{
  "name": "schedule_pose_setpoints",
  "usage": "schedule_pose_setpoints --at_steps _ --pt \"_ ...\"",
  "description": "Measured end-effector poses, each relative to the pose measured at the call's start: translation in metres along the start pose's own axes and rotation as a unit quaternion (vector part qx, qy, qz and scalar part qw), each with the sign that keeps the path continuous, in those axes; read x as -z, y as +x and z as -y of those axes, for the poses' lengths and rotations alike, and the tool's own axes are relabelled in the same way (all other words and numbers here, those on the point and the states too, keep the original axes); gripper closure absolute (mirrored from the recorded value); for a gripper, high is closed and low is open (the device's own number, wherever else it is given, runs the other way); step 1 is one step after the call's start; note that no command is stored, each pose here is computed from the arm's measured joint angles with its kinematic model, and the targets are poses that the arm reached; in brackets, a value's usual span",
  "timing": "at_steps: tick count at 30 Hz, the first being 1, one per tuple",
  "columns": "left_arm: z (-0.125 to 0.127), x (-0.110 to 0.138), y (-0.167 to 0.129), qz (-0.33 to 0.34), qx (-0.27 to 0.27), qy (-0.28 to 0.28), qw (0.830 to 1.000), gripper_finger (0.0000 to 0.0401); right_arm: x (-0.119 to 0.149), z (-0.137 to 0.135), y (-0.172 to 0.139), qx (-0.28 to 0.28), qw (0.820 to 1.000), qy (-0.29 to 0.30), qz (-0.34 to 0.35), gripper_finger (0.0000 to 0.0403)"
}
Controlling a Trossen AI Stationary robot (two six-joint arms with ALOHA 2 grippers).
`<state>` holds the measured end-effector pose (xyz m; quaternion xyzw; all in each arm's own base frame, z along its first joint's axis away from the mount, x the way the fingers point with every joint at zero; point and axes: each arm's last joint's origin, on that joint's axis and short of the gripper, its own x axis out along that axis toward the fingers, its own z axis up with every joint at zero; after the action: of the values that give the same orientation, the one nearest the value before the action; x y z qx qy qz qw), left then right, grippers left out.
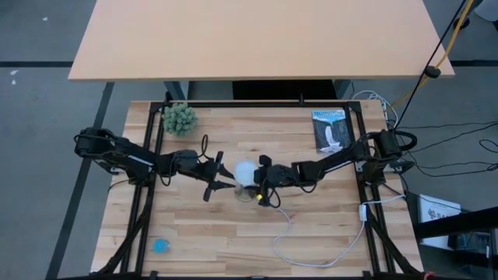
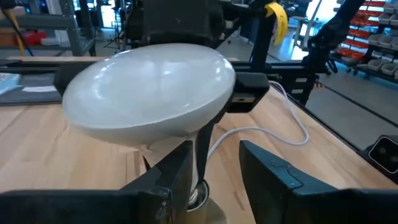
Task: Screw lightbulb
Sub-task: Insert the white light bulb into the gold lamp
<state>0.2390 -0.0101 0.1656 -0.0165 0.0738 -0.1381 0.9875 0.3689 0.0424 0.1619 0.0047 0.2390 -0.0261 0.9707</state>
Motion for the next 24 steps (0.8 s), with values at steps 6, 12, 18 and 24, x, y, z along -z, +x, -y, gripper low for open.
schedule_pose_setpoints --at_steps 6,12,18,24 --pt "0.002 0.003 0.000 -0.013 0.004 0.000 1.000 0.0266 -0.002 -0.002 0.000 0.009 1.000 -0.022 0.010 0.0249" --pt "0.000 0.014 -0.001 -0.071 -0.042 -0.011 0.997 0.0266 -0.001 -0.003 -0.001 0.011 0.998 -0.056 0.008 0.0249" --pt "-0.002 0.013 -0.001 -0.065 -0.060 -0.016 0.996 0.0266 0.002 -0.002 -0.001 0.046 0.994 -0.100 -0.010 0.0250" --pt "-0.001 0.013 -0.001 -0.065 -0.060 -0.018 0.996 0.0266 0.003 -0.001 -0.001 0.059 0.993 -0.101 -0.015 0.0250"
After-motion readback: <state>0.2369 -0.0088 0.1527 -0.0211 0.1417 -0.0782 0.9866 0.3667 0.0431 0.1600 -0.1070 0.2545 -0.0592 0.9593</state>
